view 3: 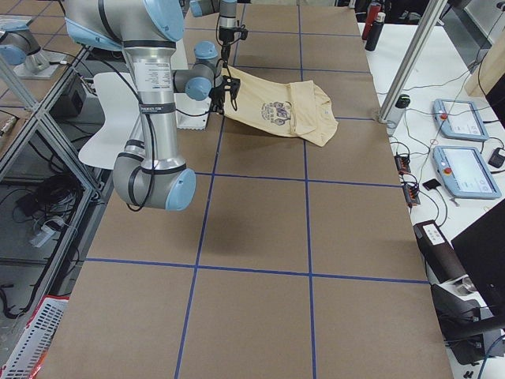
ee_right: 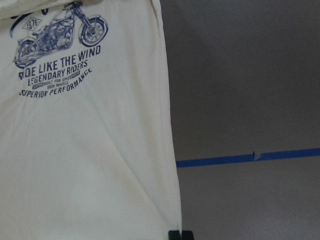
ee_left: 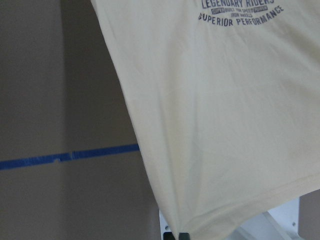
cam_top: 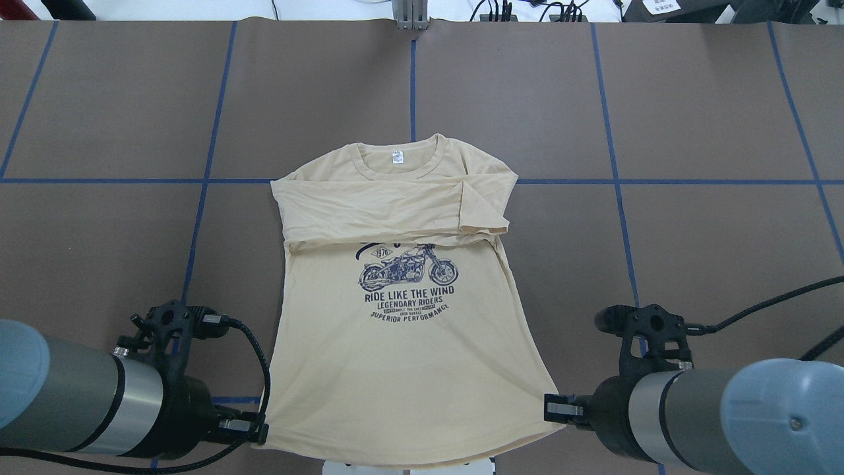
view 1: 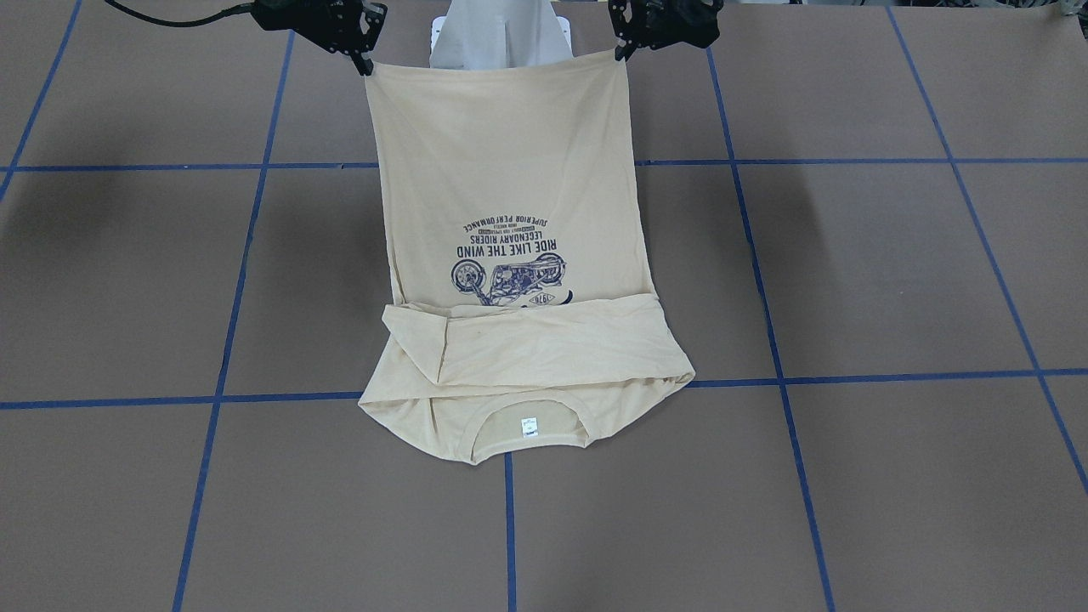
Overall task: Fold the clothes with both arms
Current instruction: 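Lift the hem with both grippers and carry it over toward the collar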
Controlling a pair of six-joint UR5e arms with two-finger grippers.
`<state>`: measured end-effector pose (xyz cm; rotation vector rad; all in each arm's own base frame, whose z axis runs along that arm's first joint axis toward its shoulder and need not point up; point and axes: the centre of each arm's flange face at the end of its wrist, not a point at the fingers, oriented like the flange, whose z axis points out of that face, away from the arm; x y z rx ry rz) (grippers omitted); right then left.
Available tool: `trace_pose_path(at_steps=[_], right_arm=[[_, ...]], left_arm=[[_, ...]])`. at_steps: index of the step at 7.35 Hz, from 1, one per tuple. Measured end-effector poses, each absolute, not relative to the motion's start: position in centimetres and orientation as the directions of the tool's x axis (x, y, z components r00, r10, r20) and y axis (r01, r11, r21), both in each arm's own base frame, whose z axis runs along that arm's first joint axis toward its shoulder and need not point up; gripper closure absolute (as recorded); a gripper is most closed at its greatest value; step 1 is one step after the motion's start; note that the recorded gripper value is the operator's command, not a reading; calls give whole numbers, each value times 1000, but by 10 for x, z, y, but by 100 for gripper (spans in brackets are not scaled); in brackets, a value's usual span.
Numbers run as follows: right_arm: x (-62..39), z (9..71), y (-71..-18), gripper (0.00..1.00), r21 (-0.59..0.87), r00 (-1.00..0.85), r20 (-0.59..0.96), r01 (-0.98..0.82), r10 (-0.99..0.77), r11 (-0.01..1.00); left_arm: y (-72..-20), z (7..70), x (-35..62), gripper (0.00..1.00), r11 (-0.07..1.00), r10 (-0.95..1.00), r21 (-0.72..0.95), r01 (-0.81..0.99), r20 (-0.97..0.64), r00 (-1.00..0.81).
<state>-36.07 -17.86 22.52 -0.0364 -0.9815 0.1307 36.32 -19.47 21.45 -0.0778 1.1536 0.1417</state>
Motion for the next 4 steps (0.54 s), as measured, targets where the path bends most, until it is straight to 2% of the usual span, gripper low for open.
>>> trace_pose_path(at_steps=[2, 4], right_arm=[[-367, 237, -185, 100, -85, 573, 808, -115, 135, 990], [-399, 252, -227, 100, -78, 602, 776, -200, 186, 977]], left_arm=[[-196, 213, 361, 100, 989, 65, 4, -149, -910, 409], [-222, 227, 383, 100, 996, 36, -7, -91, -889, 456]])
